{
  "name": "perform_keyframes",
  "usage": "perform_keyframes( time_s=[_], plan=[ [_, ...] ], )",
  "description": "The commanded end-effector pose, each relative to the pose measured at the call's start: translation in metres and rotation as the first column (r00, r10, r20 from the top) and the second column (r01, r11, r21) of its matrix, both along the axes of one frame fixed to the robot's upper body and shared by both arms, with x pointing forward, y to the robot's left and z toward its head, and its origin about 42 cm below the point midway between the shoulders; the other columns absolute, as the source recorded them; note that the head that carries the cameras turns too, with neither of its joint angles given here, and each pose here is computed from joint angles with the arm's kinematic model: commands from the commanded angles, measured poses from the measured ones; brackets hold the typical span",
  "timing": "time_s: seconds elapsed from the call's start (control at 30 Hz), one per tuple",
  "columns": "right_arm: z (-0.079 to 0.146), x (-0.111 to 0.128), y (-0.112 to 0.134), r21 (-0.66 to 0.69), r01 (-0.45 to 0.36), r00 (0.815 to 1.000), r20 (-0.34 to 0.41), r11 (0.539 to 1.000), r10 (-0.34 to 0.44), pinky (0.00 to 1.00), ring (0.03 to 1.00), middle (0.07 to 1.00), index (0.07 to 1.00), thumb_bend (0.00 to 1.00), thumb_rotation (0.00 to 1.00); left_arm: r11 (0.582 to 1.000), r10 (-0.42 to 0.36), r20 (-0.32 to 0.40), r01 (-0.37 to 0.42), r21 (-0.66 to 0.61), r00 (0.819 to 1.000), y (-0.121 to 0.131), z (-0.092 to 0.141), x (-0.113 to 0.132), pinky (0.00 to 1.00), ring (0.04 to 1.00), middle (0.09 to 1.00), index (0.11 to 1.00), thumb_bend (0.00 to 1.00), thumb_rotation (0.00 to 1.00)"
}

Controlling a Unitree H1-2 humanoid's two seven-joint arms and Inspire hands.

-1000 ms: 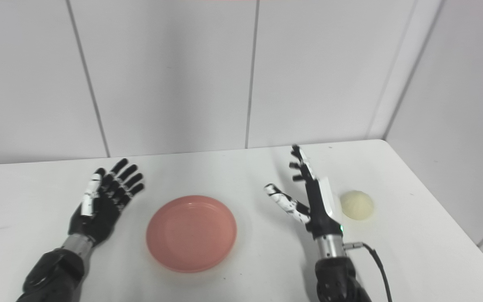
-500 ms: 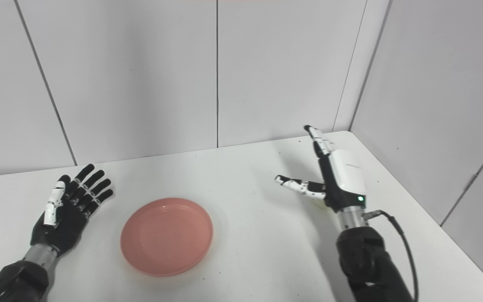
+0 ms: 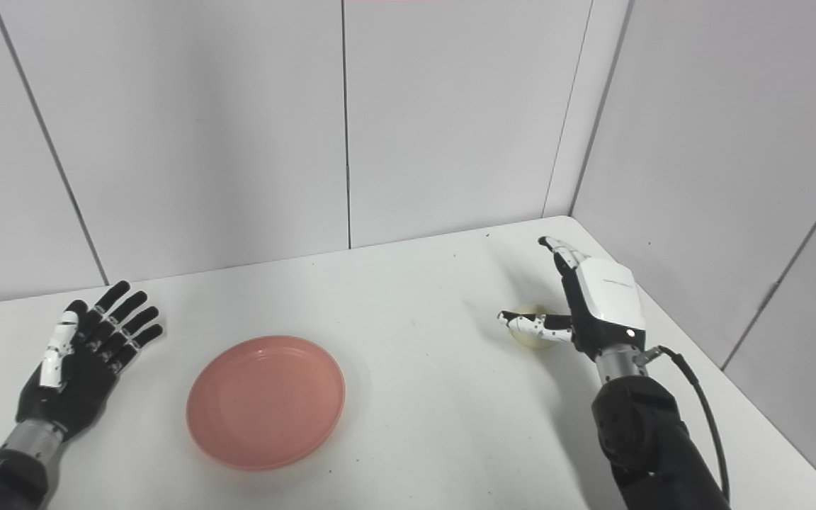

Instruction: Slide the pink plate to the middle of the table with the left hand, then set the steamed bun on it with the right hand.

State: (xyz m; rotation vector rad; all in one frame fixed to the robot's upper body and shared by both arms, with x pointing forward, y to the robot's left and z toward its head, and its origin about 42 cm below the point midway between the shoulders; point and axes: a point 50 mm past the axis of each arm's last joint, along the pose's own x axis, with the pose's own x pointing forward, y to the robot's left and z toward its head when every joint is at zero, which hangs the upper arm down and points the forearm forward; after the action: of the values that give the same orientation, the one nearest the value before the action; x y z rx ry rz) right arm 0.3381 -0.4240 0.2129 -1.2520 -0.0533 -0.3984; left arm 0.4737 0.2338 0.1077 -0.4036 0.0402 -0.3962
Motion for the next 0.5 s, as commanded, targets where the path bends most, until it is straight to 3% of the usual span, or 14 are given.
perform_keyframes(
  time_s=[0.0, 0.47],
  plan=[
    [0.022, 0.012, -0.013, -0.035, 0.029, 0.999, 0.040, 0.999, -0.028, 0.70, 0.827, 0.865, 0.864, 0.92, 0.62, 0.999, 0.046, -0.307, -0.052, -0.011, 0.950, 0.027, -0.108, -0.085, 0.81, 0.832, 0.865, 0.860, 0.49, 0.86],
    [-0.001, 0.032, -0.021, 0.008, 0.047, 0.996, -0.071, 0.999, -0.046, 0.72, 0.842, 0.882, 0.874, 0.93, 0.67, 0.999, 0.047, -0.309, -0.054, -0.011, 0.950, 0.033, -0.108, -0.085, 0.80, 0.830, 0.857, 0.851, 0.49, 0.86]
  ],
)
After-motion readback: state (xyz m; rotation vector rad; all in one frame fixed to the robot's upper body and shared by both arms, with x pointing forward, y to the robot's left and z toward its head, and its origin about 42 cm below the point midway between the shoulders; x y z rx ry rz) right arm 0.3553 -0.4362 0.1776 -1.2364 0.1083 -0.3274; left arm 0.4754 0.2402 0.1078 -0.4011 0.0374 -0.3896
